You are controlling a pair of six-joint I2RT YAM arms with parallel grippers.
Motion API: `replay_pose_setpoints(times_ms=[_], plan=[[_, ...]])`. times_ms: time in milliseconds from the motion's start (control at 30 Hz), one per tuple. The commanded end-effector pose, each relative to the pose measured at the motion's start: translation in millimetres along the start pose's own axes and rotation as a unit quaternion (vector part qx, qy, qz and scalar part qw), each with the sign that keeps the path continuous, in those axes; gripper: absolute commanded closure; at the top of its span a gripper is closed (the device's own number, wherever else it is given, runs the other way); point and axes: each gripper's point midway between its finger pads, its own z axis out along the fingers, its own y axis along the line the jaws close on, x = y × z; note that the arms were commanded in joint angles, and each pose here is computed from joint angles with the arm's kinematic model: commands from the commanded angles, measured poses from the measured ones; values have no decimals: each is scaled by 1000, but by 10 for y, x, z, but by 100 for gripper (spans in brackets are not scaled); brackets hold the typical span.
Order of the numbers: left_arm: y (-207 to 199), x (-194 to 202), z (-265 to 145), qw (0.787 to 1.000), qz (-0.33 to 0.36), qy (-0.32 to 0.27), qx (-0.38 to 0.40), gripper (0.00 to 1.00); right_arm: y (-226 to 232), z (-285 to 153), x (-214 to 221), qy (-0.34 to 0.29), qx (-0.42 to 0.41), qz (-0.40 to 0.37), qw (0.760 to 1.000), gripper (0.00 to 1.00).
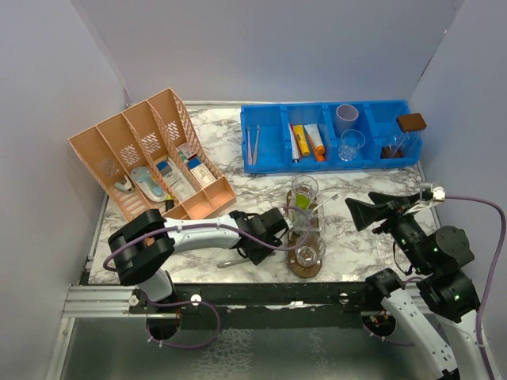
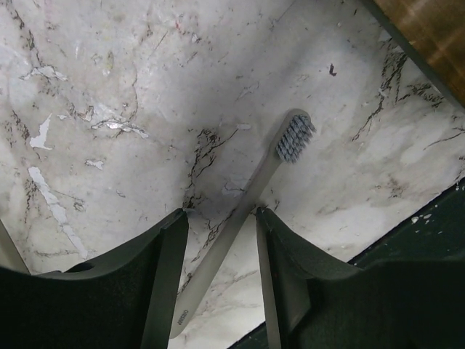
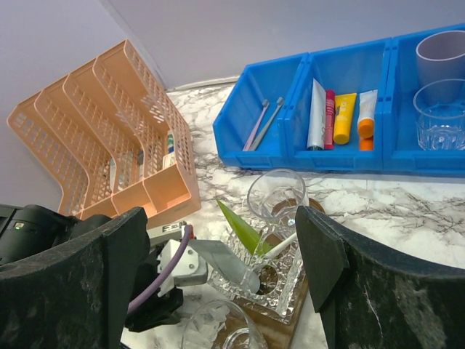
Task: Prepare toiletry sets of a toothbrush and toothpaste on the tray
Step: Pick up the toothbrush from the center of the board.
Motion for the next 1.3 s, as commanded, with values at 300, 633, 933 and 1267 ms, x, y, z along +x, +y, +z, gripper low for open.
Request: replay_pose_setpoints(times_ms=[300, 633, 933, 1267], plan=[[136, 430, 184, 993, -81, 57, -59, 70, -23, -46, -56, -11, 8, -3, 1000, 17], [199, 296, 31, 990, -130, -24, -57, 100, -47, -25, -33, -8, 14, -1, 1000, 18], [387, -99, -357, 977, -141, -136, -88, 100, -45, 26, 8, 8, 15, 0, 1000, 18], [564, -839, -1375, 923, -117, -357, -82, 100, 121, 423, 327, 131, -42, -41, 990, 20]])
